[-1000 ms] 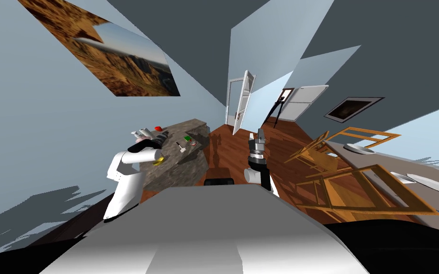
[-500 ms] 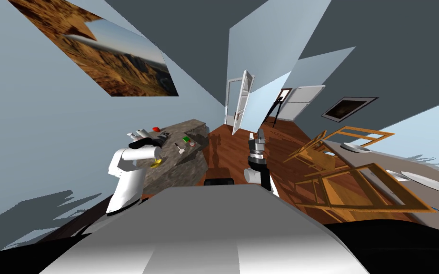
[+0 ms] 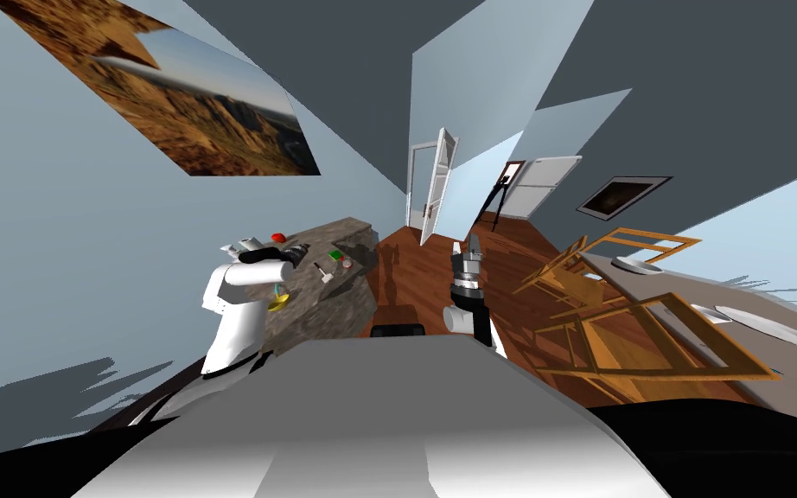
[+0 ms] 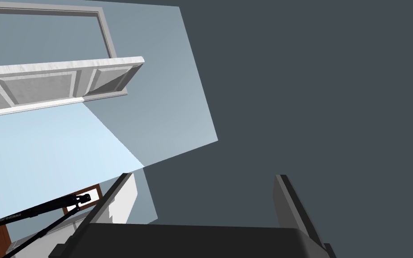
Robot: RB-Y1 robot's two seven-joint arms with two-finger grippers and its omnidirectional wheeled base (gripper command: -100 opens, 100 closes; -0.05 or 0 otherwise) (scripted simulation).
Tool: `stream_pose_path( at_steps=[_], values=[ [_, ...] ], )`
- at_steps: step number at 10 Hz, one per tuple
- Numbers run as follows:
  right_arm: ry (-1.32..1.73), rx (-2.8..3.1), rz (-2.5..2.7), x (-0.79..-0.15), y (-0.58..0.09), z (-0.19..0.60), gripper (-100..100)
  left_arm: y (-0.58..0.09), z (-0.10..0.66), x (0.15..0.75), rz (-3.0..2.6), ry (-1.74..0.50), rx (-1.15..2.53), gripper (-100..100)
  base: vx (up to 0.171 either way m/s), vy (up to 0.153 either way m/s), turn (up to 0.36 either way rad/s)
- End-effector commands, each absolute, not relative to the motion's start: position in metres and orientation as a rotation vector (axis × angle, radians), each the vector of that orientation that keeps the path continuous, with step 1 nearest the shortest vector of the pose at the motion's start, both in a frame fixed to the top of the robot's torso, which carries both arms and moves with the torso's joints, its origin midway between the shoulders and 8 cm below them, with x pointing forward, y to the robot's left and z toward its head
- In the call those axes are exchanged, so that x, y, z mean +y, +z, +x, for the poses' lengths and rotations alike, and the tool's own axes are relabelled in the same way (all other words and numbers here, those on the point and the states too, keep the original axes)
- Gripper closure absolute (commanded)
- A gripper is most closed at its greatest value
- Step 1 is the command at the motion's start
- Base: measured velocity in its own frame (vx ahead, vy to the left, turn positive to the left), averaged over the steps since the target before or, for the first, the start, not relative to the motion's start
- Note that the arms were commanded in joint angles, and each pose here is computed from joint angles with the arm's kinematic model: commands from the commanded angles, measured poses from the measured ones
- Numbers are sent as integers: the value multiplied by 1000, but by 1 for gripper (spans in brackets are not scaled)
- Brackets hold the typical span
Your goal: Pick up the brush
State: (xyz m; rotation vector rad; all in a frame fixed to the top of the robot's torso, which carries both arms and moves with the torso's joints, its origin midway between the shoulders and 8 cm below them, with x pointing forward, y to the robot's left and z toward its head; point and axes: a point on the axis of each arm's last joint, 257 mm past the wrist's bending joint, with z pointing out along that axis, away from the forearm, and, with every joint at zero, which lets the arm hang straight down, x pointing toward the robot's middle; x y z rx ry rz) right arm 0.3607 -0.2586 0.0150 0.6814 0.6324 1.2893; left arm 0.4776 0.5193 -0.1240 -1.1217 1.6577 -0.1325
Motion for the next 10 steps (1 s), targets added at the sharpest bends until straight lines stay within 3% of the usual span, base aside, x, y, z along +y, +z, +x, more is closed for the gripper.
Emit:
stream_pose_path(
  at_steps=[1, 10],
  values=[
    [1289, 632, 681, -259, 15, 361, 0, -134, 474, 520, -1156, -120, 1694, -100, 45, 16, -43],
    [1289, 632, 681, -259, 15, 361, 0, -183, 467, 499, -1318, -117, 1893, -100, 44, 22, -43]
  ],
)
